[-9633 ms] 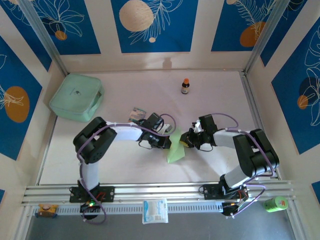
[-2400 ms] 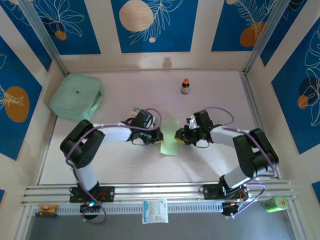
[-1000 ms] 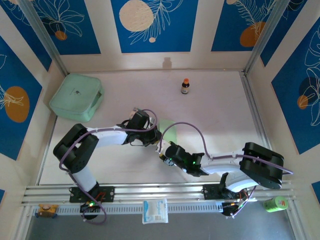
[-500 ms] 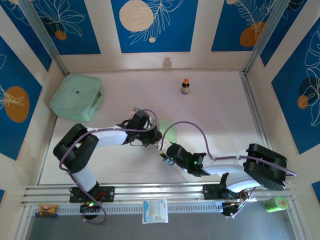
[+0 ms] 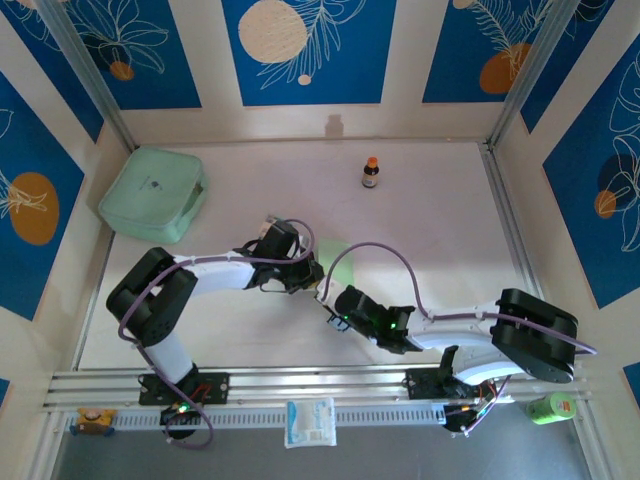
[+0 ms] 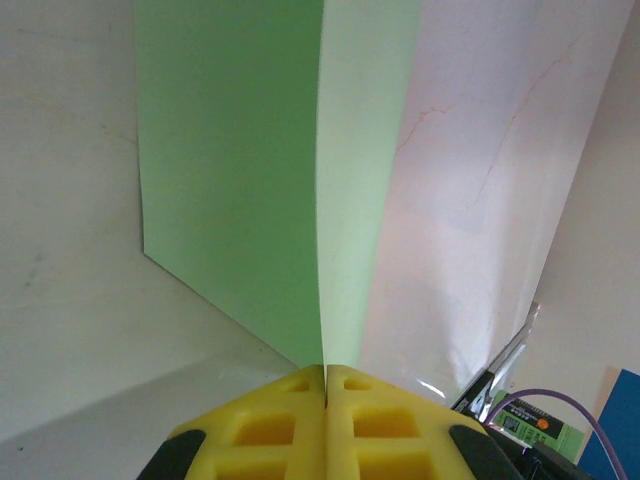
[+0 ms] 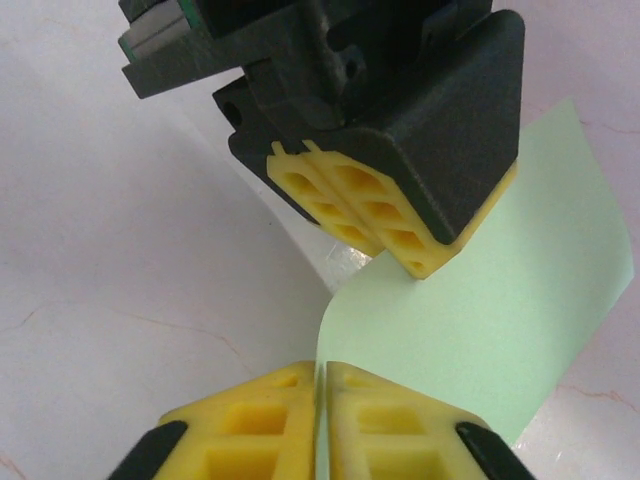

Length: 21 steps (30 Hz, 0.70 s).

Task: Fold a paper plane with a square sheet of paper (pick it up from the middle)
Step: Third fold the triangle at the center of the table.

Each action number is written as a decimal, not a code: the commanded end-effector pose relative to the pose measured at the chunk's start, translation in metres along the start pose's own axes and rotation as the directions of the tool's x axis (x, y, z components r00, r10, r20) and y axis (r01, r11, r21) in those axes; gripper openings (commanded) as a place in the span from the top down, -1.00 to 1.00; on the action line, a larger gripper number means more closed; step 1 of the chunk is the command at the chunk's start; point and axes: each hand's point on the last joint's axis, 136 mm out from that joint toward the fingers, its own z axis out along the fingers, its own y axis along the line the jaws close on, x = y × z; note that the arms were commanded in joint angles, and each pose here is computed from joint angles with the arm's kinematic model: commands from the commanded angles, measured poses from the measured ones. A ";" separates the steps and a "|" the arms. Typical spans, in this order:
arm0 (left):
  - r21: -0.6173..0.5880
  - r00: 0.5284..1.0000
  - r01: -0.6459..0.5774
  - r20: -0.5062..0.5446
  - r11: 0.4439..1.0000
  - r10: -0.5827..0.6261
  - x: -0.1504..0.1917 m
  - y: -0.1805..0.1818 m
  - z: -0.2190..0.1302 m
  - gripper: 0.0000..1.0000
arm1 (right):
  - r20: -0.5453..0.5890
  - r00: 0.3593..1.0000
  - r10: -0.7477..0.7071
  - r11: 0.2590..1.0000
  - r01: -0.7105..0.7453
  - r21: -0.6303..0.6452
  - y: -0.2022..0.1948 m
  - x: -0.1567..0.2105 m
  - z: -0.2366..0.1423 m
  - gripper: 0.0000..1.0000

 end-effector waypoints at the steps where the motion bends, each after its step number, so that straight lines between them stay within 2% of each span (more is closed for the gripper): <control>1: -0.009 1.000 -0.023 0.002 1.000 0.023 -0.002 -0.002 -0.005 0.89 | 0.005 1.000 0.023 0.999 -0.023 -0.022 0.001 -0.001 -0.002 0.88; 4: -0.029 1.000 -0.028 0.009 0.999 0.028 -0.003 -0.001 -0.007 0.81 | -0.008 0.999 0.037 0.999 -0.037 -0.030 0.001 0.001 -0.002 0.93; 8: -0.060 0.999 -0.049 0.020 0.997 0.050 -0.004 0.000 -0.013 0.47 | -0.018 0.998 0.061 0.996 -0.062 -0.060 0.003 0.001 -0.002 0.99; 10: -0.096 0.997 -0.066 0.038 0.993 0.070 -0.007 0.001 -0.019 0.23 | -0.034 0.995 0.096 0.988 -0.099 -0.117 0.008 0.001 -0.002 1.00; 13: -0.162 0.991 -0.095 0.080 0.982 0.109 -0.013 0.005 -0.034 0.14 | -0.069 0.980 0.186 0.953 -0.197 -0.228 0.017 0.000 -0.004 1.00; 16: -0.207 0.983 -0.112 0.120 0.972 0.138 -0.021 0.007 -0.049 0.11 | -0.153 0.930 0.334 0.876 -0.366 -0.314 0.017 -0.002 -0.005 1.00; 18: -0.216 0.979 -0.119 0.140 0.969 0.151 -0.026 0.006 -0.058 0.11 | -0.232 0.873 0.430 0.796 -0.487 -0.358 0.016 -0.004 -0.005 1.00; 21: -0.199 0.976 -0.128 0.149 0.972 0.159 -0.032 0.003 -0.064 0.14 | -0.340 0.797 0.499 0.683 -0.603 -0.413 0.018 -0.008 -0.005 1.00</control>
